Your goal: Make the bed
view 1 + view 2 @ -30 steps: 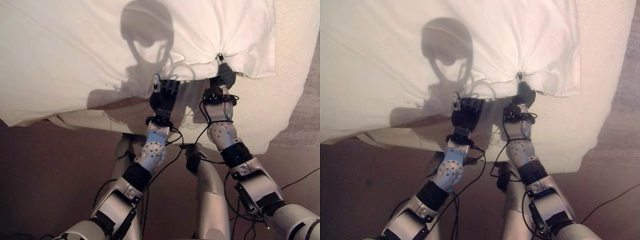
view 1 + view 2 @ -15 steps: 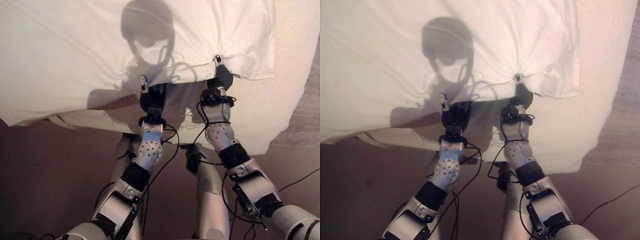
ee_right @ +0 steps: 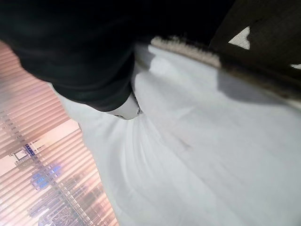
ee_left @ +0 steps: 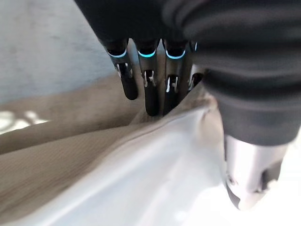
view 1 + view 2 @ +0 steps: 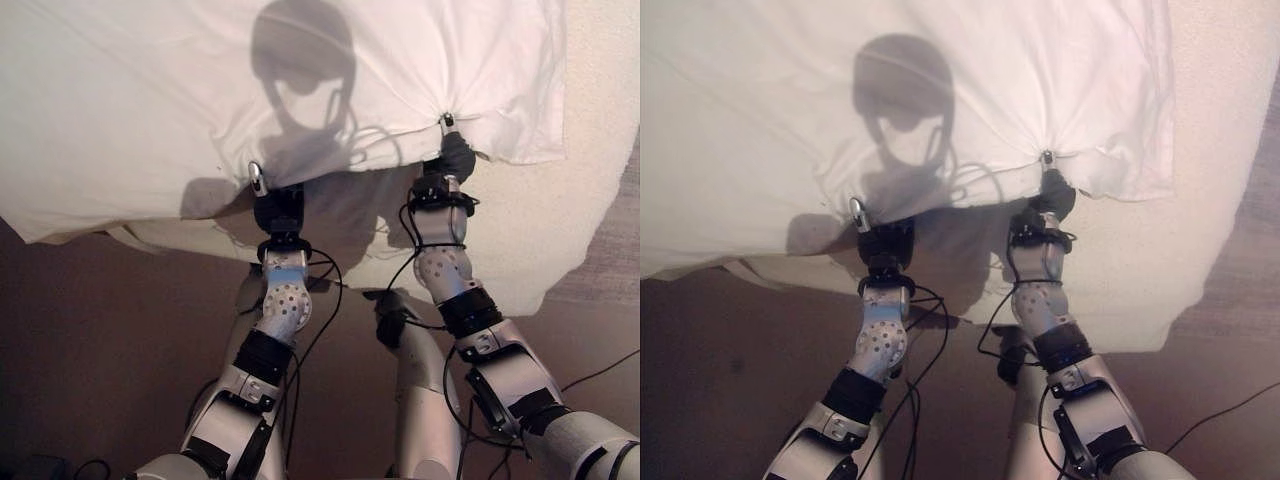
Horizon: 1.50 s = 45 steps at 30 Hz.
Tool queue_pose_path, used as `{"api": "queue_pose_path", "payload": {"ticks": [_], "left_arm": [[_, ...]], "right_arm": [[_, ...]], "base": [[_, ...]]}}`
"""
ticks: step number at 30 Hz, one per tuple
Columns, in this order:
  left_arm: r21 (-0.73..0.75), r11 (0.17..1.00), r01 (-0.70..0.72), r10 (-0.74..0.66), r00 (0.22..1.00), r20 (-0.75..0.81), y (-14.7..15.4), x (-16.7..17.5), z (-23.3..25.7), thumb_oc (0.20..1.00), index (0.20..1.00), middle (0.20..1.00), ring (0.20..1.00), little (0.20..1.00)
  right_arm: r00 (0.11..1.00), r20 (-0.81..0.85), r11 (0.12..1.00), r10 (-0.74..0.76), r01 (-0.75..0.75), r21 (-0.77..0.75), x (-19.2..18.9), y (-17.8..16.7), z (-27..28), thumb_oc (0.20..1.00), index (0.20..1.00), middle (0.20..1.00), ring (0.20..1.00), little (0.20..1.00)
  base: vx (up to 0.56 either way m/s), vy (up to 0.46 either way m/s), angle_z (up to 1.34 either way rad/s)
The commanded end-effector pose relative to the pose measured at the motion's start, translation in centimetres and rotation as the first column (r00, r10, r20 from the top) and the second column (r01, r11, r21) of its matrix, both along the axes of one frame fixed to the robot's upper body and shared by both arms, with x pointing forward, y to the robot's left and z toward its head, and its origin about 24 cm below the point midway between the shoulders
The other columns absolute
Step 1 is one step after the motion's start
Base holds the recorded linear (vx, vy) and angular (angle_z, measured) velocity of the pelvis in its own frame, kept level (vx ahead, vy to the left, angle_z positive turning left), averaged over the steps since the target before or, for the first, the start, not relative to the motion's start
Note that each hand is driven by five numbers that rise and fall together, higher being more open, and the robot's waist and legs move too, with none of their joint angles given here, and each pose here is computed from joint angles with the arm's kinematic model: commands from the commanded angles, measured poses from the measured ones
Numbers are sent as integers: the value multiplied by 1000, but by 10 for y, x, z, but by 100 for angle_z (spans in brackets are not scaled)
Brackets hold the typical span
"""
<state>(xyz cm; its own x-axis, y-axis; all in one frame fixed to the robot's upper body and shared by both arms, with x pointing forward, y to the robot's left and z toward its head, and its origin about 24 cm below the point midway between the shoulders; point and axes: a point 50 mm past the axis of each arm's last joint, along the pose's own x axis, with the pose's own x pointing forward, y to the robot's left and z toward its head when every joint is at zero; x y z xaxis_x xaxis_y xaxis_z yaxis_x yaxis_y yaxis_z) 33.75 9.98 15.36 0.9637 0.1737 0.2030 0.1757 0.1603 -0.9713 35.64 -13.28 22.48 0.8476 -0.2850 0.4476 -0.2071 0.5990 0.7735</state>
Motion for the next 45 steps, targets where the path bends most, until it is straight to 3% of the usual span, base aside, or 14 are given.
{"api": "queue_pose_path", "payload": {"ticks": [1,9,16,17,18,19,33,45], "left_arm": [[-9,929,-369,369,929,32,88,-8,4,1000,1000,1000,1000,1000],[96,857,-506,504,863,45,133,-10,14,1000,1000,1000,1000,1000],[187,798,-573,558,820,127,155,-14,33,1000,1000,1000,1000,1000],[199,787,-584,567,811,141,157,-14,37,953,953,953,953,953],[216,775,-594,575,804,152,160,-15,39,420,420,420,420,420],[221,766,-603,579,798,169,161,-15,45,200,200,200,200,200],[284,740,-610,565,792,230,158,-24,46,200,200,200,200,200],[311,749,-585,567,809,157,169,-46,1,200,200,200,200,200]], "right_arm": [[958,134,963,-252,235,129,-20,-72,19,200,200,200,200,200],[958,139,967,-251,242,80,-20,-79,17,200,200,200,200,200],[958,146,969,-247,248,7,-20,-83,18,200,200,200,200,200],[959,148,969,-242,246,-10,-20,-82,18,200,200,200,200,200],[959,149,969,-239,245,-24,-20,-82,18,200,200,200,200,200],[962,147,970,-231,240,-42,-19,-81,17,200,200,200,200,200],[982,88,979,-167,175,-100,-19,-70,-6,200,200,200,200,200],[943,-169,958,-286,274,-91,-48,-113,-92,200,200,200,200,200]], "base": [[0,0,0],[3,9,0],[2,15,0],[0,0,0],[0,0,0],[0,0,0],[-5,2,0],[-15,175,17]]}}
